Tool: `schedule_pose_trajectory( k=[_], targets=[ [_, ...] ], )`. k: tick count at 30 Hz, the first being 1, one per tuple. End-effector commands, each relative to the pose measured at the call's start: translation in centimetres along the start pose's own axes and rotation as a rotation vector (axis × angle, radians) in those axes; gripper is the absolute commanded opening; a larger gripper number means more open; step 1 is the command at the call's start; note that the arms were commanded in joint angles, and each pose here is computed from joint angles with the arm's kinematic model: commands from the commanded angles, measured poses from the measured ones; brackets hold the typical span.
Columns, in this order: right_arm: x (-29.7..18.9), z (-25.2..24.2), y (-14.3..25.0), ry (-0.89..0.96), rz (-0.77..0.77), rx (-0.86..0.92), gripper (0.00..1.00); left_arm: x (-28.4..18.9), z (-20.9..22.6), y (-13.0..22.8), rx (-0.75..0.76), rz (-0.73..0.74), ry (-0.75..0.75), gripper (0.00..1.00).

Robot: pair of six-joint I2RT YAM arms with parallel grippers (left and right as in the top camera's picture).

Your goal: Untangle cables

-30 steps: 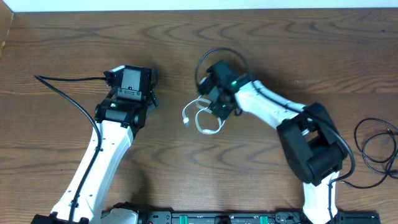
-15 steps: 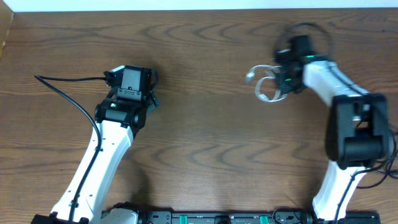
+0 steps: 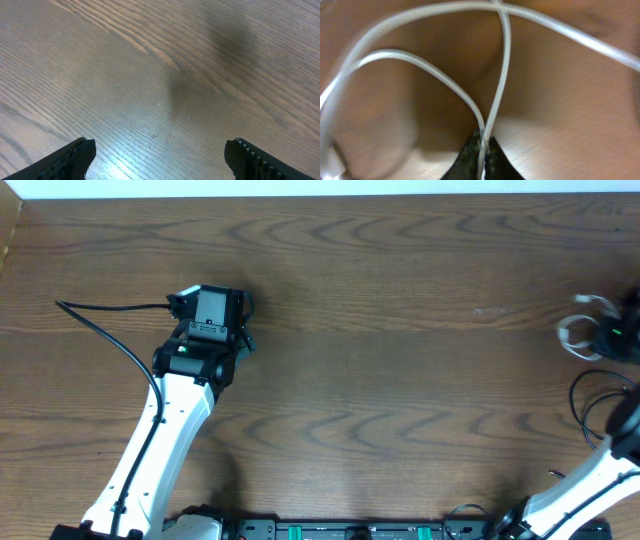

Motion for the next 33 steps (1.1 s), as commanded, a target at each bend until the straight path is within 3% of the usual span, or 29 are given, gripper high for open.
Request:
schedule_pose_trajectory(
  k=[1,4,8,16,23,27,33],
  targets=[
    [3.2,-3.8,2.4,-0.011,0.124,0.149,0.02,0.2,0.2,0.3,-0.017,0.011,-0.01,0.87],
    [3.1,-6.6,2.2,0.004,0.113,0.284,0.02,0.2,0.2,0.3,-0.017,0.011,-0.01,0.87],
    [2.8,-7.5,1.7,-0.182,0.106,0.325,0.08,0.2,0.2,0.3,-0.017,0.011,-0.01,0.87],
    [0.4,-5.5,-0.1,-0.293,0.06,0.268,0.4,0.2,0.2,0.3,-0.017,0.011,-0.01,0.87],
    [-6.5,-4.2,-1.8,-0.303,-0.059,0.222,0.55,0.2,0.2,0.3,-0.017,0.011,-0.01,0.87],
    [-12.0,-3.7,-1.9,-0.309,-0.148,0.198,0.69,0.2,0.2,0.3,-0.017,0.011,-0.01,0.87],
    [-18.9,-2.8,-0.8,-0.32,-0.253,0.161,0.78,0.2,0.2,0.3,-0.017,0.011,-0.01,0.87]
  ],
)
Point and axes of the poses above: each gripper's point midway between its finger pads, its own x axis out along the fingers, its own z axis along the line the jaws close on, y = z × x, the point moved 9 cm from there along -x, back along the fingers, and after that the axes turned 14 degrees about x, right-handed, at the moved point
